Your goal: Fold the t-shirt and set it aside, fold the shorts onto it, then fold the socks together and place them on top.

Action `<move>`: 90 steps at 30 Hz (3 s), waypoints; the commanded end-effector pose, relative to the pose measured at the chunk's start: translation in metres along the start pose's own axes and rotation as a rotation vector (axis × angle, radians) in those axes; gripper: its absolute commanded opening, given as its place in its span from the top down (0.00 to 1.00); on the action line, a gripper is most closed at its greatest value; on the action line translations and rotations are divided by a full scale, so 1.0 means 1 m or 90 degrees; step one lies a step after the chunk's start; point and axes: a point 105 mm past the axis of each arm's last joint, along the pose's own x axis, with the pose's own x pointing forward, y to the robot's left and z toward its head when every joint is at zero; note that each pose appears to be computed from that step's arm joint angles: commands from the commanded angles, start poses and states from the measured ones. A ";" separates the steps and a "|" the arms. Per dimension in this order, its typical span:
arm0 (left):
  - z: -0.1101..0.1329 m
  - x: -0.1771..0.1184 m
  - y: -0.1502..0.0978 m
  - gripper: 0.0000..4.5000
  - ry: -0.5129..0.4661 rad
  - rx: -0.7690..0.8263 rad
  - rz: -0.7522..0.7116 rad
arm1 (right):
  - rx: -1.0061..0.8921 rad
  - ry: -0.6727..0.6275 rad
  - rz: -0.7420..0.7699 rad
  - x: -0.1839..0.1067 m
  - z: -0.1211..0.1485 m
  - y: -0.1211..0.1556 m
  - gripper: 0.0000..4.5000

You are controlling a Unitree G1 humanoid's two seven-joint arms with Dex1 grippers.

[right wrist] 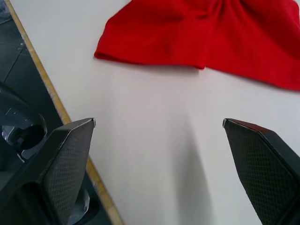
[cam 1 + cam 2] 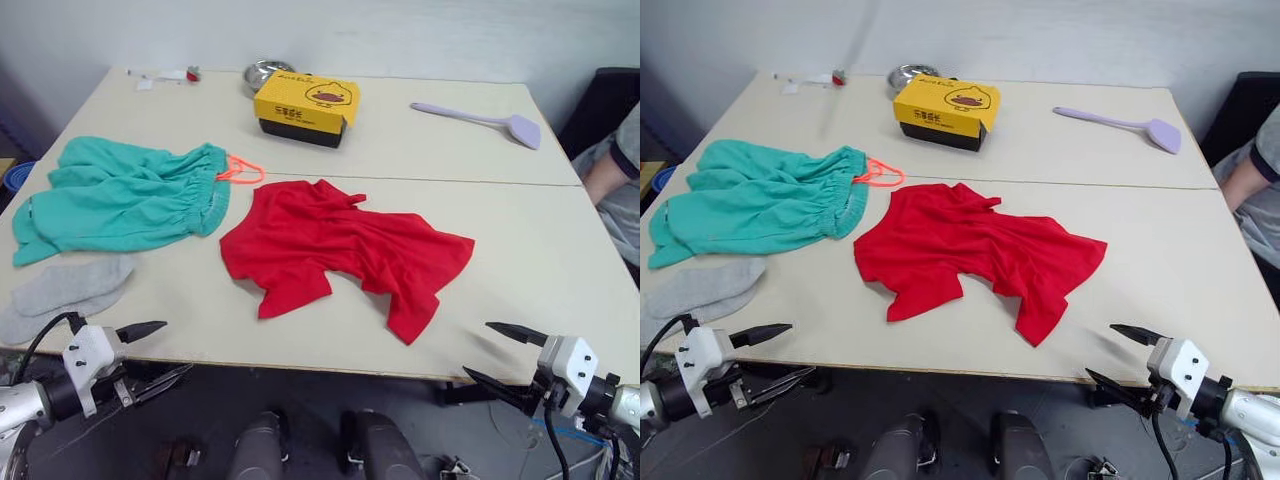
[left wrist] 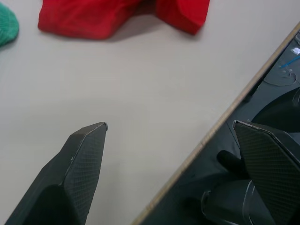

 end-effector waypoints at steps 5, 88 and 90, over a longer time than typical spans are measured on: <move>0.000 -0.003 0.001 0.00 0.002 0.005 -0.007 | -0.024 -0.025 -0.005 -0.005 0.013 0.000 0.01; 0.001 0.016 -0.036 1.00 0.136 -0.012 -0.347 | -0.047 0.200 0.249 0.025 0.013 0.018 0.99; 0.002 0.012 -0.043 1.00 0.141 -0.039 -0.354 | -0.020 0.190 0.317 0.016 0.015 0.030 0.99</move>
